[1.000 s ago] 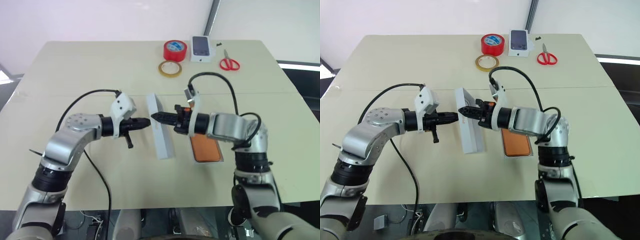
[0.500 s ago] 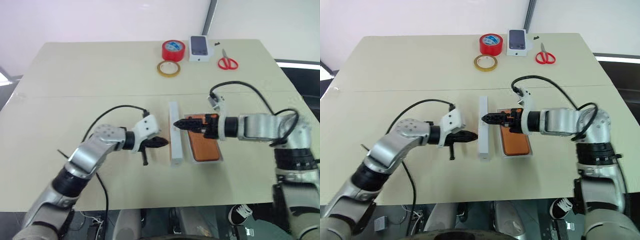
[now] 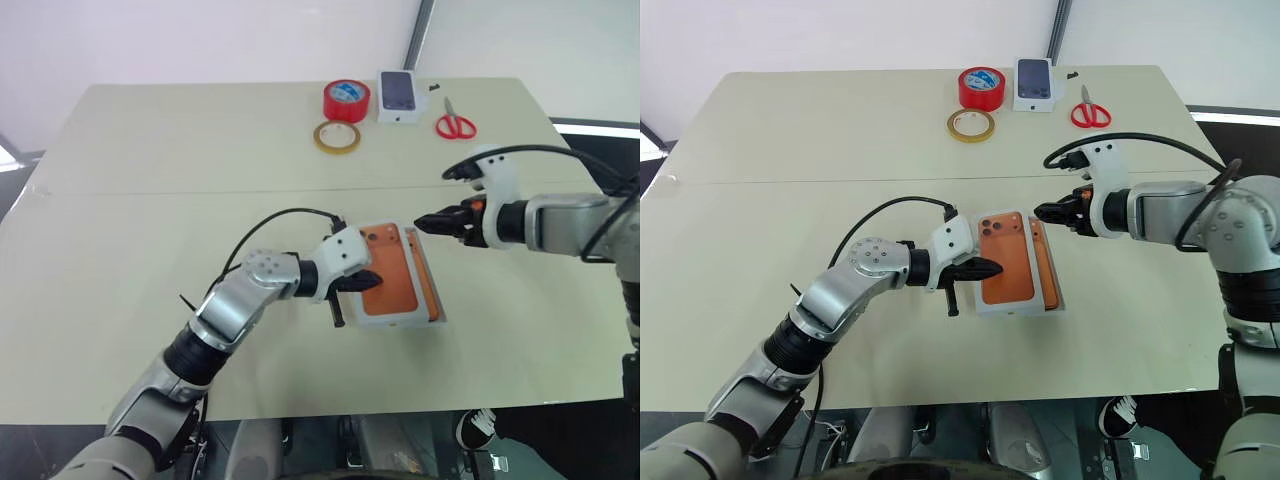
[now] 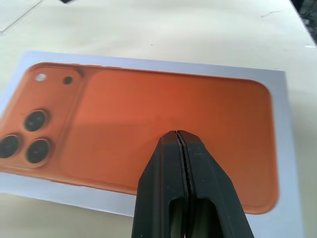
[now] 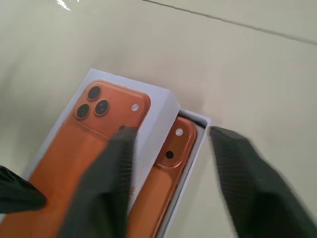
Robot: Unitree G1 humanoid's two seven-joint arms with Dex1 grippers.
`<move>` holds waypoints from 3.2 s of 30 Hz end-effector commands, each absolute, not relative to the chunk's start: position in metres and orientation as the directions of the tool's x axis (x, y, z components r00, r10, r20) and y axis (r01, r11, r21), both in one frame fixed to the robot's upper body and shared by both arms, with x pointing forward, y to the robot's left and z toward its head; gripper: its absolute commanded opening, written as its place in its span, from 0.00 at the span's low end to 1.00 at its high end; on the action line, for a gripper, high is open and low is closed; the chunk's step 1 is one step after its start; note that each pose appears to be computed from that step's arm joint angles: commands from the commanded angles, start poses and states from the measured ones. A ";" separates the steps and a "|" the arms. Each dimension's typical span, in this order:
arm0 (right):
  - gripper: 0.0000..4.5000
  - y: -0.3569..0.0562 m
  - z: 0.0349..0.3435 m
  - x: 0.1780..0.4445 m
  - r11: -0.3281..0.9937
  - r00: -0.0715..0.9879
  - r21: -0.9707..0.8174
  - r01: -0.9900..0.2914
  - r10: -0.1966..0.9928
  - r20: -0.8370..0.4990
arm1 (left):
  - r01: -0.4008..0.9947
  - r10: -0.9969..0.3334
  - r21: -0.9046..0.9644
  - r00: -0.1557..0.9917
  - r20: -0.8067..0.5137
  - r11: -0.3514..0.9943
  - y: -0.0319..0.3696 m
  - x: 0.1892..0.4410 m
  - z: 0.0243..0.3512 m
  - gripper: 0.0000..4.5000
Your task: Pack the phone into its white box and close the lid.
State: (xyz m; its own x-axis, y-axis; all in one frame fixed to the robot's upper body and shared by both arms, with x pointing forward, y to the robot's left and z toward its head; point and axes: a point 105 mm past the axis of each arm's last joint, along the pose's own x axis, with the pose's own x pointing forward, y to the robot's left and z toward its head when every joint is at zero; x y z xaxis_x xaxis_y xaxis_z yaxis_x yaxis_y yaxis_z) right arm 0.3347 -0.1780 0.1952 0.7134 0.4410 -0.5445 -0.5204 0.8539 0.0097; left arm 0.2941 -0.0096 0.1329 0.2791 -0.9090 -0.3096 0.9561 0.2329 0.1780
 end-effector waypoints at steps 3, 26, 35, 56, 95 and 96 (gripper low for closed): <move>0.01 -0.180 0.190 0.326 0.680 0.738 -0.372 -0.632 0.381 -0.557 | 0.880 -0.846 0.215 0.469 -0.252 0.424 0.026 0.323 0.158 0.00; 0.01 -0.176 0.166 0.306 0.413 0.622 -0.470 -0.780 0.430 -0.655 | 0.929 -0.819 0.185 0.371 -0.437 0.322 -0.008 0.307 0.118 0.00; 0.01 -0.181 0.168 0.296 0.381 0.610 -0.480 -0.791 0.423 -0.670 | 0.941 -0.878 0.190 0.331 -0.346 0.279 -0.029 0.302 0.135 0.00; 0.01 -0.191 0.166 0.294 0.372 0.617 -0.496 -0.784 0.383 -0.688 | 0.951 -0.822 0.203 0.304 -0.482 0.233 -0.007 0.303 0.117 0.00; 0.01 -0.197 0.165 0.283 0.346 0.595 -0.488 -0.801 0.378 -0.709 | 0.948 -0.875 0.252 0.282 -0.393 0.192 -0.046 0.303 0.145 0.00; 0.01 -0.198 0.164 0.283 0.351 0.597 -0.488 -0.799 0.374 -0.709 | 0.948 -0.876 0.253 0.282 -0.391 0.192 -0.047 0.303 0.146 0.00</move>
